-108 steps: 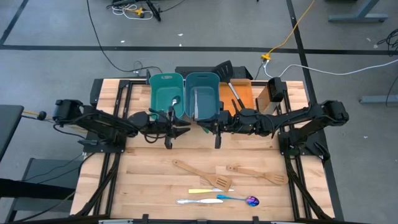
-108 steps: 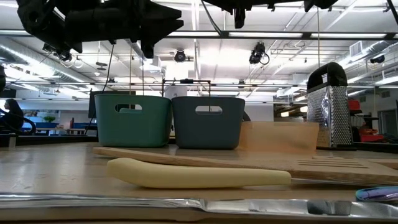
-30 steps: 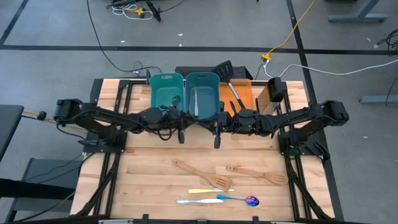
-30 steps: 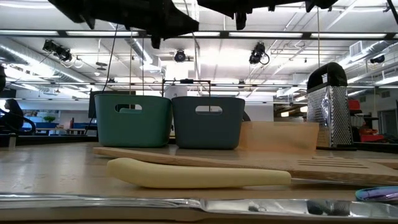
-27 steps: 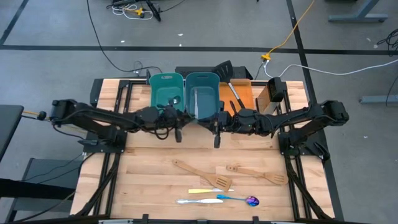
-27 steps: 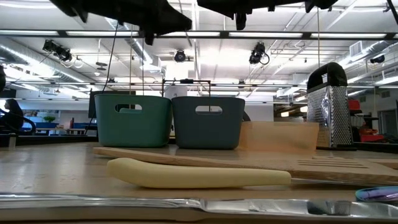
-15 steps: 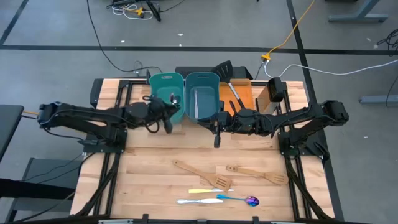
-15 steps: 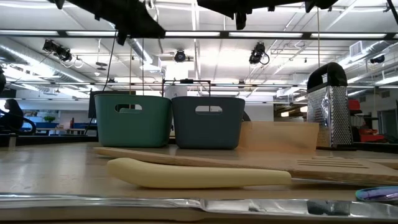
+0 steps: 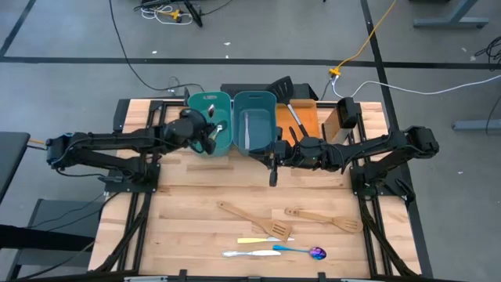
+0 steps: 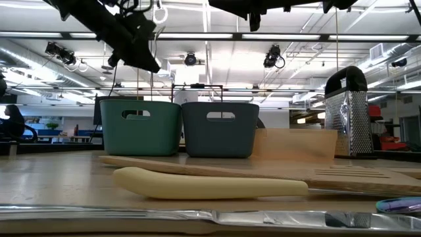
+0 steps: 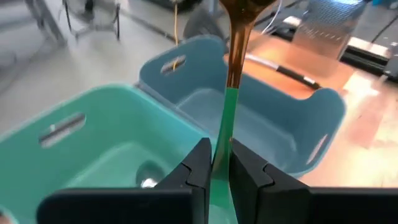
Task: Pick & Place Kitchen Items
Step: Put the green spoon into the green bin
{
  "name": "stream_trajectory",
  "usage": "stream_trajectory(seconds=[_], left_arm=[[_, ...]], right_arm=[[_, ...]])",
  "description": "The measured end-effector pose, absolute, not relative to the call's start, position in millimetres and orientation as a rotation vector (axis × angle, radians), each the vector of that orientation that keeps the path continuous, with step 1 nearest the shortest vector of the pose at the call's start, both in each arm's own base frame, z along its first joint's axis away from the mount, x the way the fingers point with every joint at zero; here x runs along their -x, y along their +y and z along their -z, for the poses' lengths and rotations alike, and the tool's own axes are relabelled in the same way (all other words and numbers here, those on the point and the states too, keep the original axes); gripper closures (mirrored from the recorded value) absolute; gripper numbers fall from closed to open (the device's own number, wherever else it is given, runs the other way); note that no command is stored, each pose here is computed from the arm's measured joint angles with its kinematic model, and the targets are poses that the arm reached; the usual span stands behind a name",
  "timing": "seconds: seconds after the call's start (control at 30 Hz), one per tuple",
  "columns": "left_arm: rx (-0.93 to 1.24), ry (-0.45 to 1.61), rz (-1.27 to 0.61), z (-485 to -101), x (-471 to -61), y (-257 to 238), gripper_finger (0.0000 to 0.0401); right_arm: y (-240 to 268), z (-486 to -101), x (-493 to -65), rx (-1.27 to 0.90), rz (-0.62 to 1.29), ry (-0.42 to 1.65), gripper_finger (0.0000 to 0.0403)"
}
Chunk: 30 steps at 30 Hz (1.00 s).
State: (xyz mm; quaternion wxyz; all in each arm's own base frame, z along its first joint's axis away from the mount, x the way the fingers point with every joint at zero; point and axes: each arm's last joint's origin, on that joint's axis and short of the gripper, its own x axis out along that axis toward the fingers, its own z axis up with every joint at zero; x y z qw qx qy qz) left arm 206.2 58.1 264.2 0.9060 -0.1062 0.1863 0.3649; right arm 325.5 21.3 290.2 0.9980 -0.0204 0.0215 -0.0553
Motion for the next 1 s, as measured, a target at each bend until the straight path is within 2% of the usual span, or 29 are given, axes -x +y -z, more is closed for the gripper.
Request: stream_trajectory(seconds=[0.27, 0.77, 1.0], left_arm=[[0.316, 0.466, -0.813, -256, -195, 80, 0.0362], [0.534, 0.552, -0.810, -245, -172, 113, 0.0362], [0.627, 0.601, -0.793, -232, -174, 129, 0.0362]], right_arm=[[21, -290, -325, 0.041, 0.110, 0.043, 0.0357], [21, -290, -325, 0.041, 0.109, 0.043, 0.0357], [21, -290, -325, 0.041, 0.108, 0.043, 0.0357]])
